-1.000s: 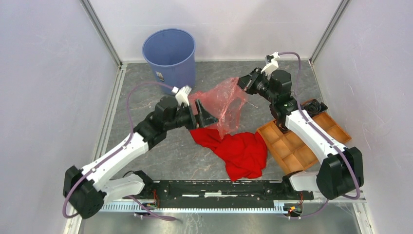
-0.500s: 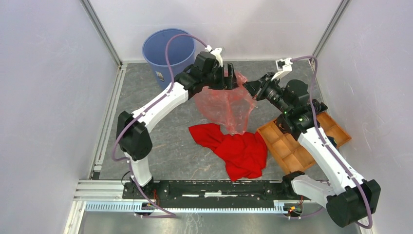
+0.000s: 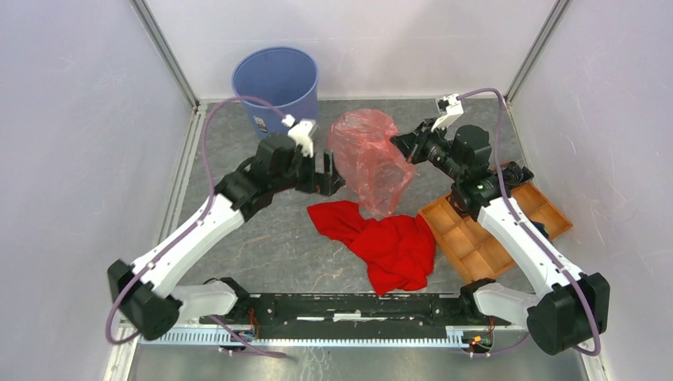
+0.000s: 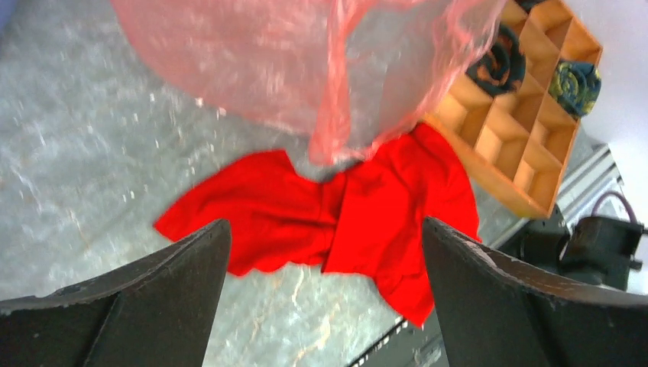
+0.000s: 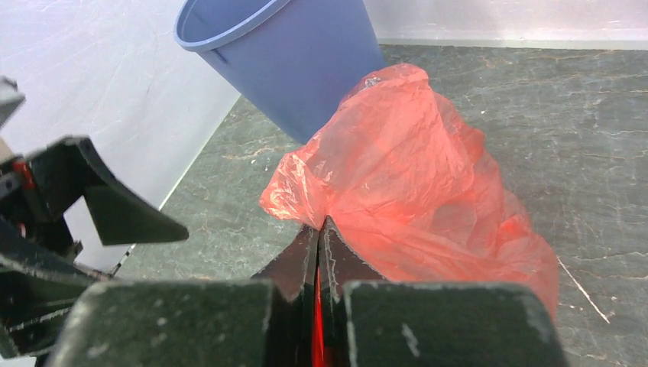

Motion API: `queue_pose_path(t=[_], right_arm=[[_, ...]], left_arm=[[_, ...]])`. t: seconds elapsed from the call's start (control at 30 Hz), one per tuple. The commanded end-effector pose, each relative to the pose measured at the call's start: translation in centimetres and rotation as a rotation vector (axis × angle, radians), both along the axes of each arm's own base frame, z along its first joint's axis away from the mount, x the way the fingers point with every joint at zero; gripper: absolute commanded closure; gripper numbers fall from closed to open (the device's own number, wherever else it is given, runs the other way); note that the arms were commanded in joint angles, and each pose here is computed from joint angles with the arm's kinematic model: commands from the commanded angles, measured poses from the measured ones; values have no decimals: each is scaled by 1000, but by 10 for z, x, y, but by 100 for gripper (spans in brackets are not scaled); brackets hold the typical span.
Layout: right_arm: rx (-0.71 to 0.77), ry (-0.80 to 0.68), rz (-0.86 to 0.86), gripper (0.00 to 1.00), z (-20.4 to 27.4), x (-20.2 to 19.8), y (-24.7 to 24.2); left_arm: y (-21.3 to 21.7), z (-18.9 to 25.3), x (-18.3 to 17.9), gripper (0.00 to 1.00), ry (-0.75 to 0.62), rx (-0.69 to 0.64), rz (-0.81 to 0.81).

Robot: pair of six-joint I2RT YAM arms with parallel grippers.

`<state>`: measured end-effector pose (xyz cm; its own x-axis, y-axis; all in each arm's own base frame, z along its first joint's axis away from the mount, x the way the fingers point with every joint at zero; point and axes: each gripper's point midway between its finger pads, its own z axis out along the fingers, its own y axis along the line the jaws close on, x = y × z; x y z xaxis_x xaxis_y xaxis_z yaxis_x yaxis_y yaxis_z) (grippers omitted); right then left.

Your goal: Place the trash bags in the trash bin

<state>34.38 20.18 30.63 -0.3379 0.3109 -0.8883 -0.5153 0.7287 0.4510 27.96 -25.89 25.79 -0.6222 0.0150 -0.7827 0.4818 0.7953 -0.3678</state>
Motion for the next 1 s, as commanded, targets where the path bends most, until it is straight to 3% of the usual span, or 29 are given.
queue_pose_path(t=[0.0, 0.23, 0.33, 0.47, 0.6, 0.77, 0.97], right_arm=[[37, -62, 40, 100, 22, 3, 8], [73, -51, 57, 100, 26, 2, 13], [79, -42, 68, 100, 25, 0, 14], [86, -36, 75, 100, 25, -4, 14], [79, -36, 63, 100, 23, -8, 10], [73, -5, 59, 100, 10, -14, 7], [20, 36, 22, 100, -23, -20, -3]], left_arm=[[10, -22, -31, 0, 61, -98, 16], [-38, -54, -38, 1, 158, -390, -75], [-52, -75, -22, 2, 132, -365, -54], [-56, -115, 12, 14, 191, -278, 87], [-71, -138, 25, 22, 217, -282, 84], [-78, -165, 32, 40, 260, -244, 85], [-56, -183, 36, 80, 264, -168, 174]])
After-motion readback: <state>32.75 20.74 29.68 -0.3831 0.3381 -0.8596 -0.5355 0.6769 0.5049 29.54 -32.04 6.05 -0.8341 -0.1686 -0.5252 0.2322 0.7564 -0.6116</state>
